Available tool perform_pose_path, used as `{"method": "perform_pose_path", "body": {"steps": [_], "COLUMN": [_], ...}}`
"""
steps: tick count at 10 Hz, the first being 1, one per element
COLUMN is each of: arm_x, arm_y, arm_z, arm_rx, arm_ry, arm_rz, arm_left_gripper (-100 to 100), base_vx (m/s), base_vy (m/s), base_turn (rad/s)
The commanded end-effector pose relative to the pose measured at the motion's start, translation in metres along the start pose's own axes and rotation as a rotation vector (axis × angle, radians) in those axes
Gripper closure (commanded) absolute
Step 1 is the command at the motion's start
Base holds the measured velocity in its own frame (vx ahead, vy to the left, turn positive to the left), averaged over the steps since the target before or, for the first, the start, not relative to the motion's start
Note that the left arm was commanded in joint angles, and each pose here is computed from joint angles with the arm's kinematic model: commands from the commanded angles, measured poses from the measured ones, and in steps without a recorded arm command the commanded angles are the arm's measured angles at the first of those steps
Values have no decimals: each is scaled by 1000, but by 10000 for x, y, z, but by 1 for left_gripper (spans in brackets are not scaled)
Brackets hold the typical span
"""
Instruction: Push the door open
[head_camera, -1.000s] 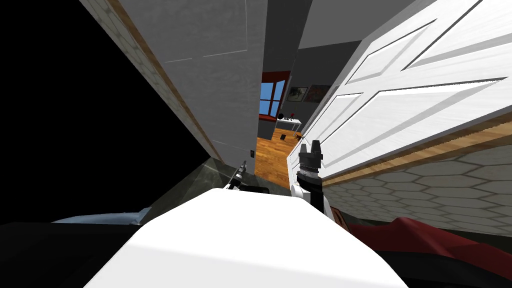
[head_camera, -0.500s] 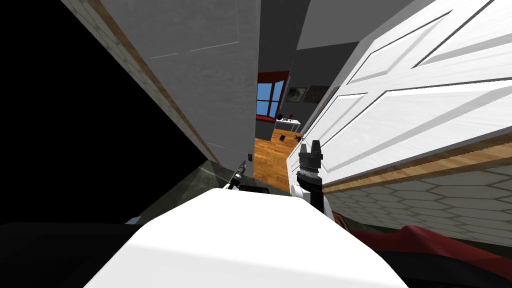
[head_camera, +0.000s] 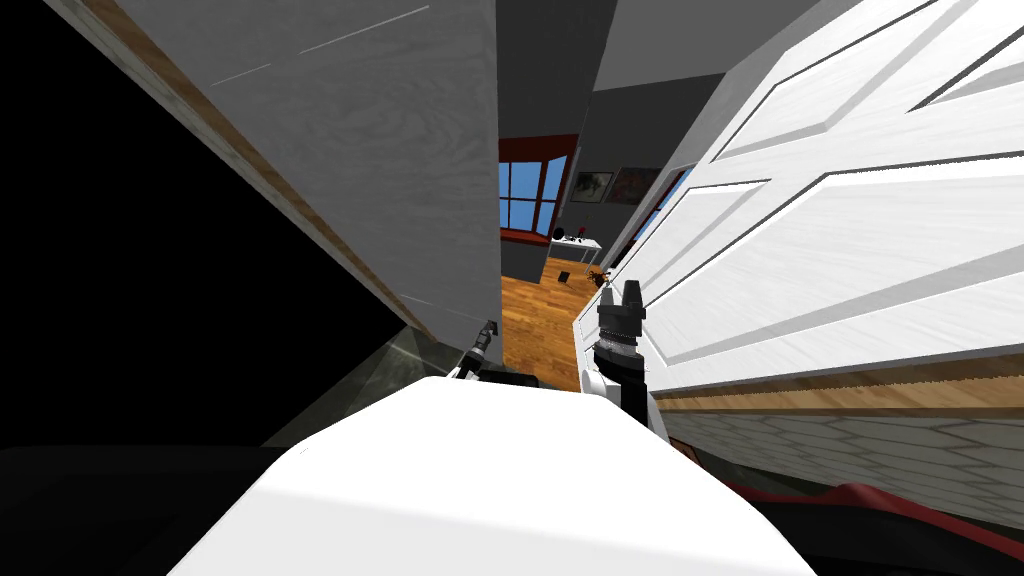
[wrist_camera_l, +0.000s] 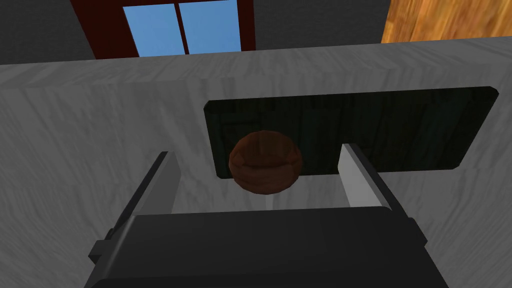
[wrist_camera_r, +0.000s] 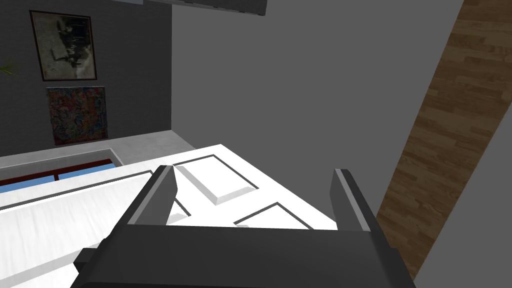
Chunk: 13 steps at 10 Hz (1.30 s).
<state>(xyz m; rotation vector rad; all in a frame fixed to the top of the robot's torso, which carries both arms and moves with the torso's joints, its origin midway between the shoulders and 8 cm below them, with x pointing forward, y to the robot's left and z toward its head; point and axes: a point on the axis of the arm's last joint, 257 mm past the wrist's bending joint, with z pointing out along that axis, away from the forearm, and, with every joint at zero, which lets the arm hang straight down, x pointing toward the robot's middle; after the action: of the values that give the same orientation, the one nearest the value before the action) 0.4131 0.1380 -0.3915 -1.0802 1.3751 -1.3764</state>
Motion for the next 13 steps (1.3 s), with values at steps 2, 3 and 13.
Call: {"method": "perform_pose_path", "body": {"steps": [2,3,13], "arm_x": [0,0,-439], "arm_y": [0,0,38], "arm_z": [0,0,-17], "arm_rx": [0,0,-13], "arm_ry": [0,0,-70], "arm_rz": [0,0,37], "arm_left_gripper": [100,100,100], "base_vx": [33,-31,95], "base_vy": [-8,5,-42], "base_turn": [4,-14,26]}}
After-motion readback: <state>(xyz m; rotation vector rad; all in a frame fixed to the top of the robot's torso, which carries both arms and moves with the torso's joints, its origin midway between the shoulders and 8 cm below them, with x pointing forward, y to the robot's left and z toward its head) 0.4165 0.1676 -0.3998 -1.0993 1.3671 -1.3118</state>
